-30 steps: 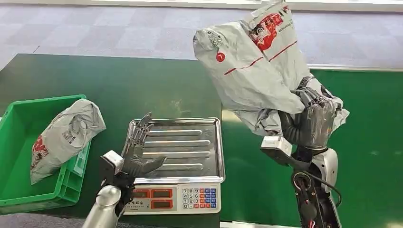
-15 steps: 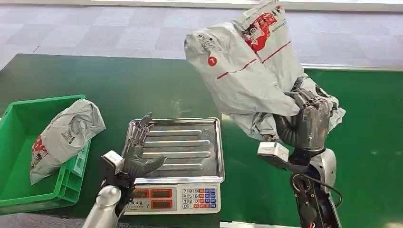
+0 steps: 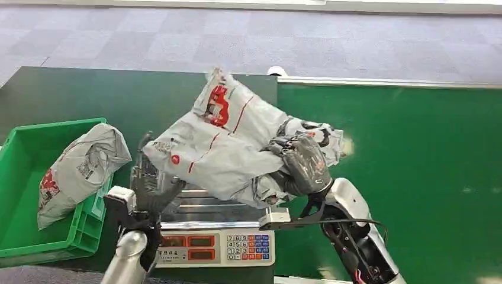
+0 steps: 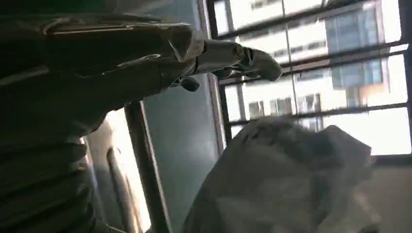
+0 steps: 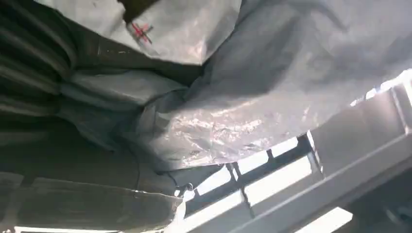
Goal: Moved the parcel from conveyor to table for the left to box.
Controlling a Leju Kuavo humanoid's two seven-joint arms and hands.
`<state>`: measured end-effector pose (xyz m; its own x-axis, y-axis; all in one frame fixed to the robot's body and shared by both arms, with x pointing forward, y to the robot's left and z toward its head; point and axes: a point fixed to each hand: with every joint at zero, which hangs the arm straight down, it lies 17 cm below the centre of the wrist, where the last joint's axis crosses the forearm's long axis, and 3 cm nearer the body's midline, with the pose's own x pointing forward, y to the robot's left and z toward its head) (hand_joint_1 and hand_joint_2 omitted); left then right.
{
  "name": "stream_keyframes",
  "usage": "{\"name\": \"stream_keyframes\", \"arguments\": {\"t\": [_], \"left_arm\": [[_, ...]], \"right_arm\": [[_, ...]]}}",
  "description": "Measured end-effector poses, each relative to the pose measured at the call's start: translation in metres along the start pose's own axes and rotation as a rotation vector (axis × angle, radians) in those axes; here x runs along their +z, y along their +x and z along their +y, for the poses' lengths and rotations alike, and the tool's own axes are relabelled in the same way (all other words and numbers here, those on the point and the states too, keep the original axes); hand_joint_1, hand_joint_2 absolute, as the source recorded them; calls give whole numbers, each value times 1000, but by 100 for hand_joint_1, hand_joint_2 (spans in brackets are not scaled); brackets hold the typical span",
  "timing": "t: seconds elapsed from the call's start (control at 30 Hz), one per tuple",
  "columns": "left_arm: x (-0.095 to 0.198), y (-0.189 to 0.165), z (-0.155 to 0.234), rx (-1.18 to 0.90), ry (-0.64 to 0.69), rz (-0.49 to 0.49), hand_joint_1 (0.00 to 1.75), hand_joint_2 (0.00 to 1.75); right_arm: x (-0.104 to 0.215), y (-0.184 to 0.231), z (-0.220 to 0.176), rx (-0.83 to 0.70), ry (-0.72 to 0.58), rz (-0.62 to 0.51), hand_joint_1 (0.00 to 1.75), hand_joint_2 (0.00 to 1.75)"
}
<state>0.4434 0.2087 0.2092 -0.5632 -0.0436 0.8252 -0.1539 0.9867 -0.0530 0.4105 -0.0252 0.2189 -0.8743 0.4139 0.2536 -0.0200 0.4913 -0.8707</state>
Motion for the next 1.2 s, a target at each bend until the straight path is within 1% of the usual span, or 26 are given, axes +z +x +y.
{"name": "stream_keyframes", "arguments": {"t": [0.07,0.1,0.17,0.3,0.37,0.5,0.63,0.87,0.93,1.07,1.13,1.2], "left_arm": [[-7,13,26,-21,117,-27,0,175],[-9,21,37,-26,164,-42,0,175],[-11,31,52,-29,224,-62,0,175],[-15,55,88,-29,368,-108,0,175],[-15,65,105,-18,430,-127,0,175],[-13,84,133,2,522,-167,0,175],[-13,94,142,2,561,-189,0,175],[-11,97,148,11,595,-193,0,175],[-11,96,148,34,587,-192,0,175],[-12,95,146,62,575,-191,0,175],[-12,93,146,66,576,-188,0,175],[-11,91,148,70,581,-183,0,175]], "right_arm": [[3,4,20,-25,52,-11,175,175],[4,6,28,-36,75,-16,171,175],[5,8,39,-46,110,-23,175,175],[8,10,61,-63,185,-35,173,175],[9,10,69,-71,214,-37,175,175],[9,5,80,-76,261,-27,175,175],[11,5,88,-95,294,-22,175,175],[16,8,99,-143,331,-19,175,175],[18,12,102,-186,345,-27,175,175],[23,31,108,-344,390,-68,175,175],[24,36,109,-367,402,-78,175,175],[26,35,112,-371,426,-66,175,175]]}}
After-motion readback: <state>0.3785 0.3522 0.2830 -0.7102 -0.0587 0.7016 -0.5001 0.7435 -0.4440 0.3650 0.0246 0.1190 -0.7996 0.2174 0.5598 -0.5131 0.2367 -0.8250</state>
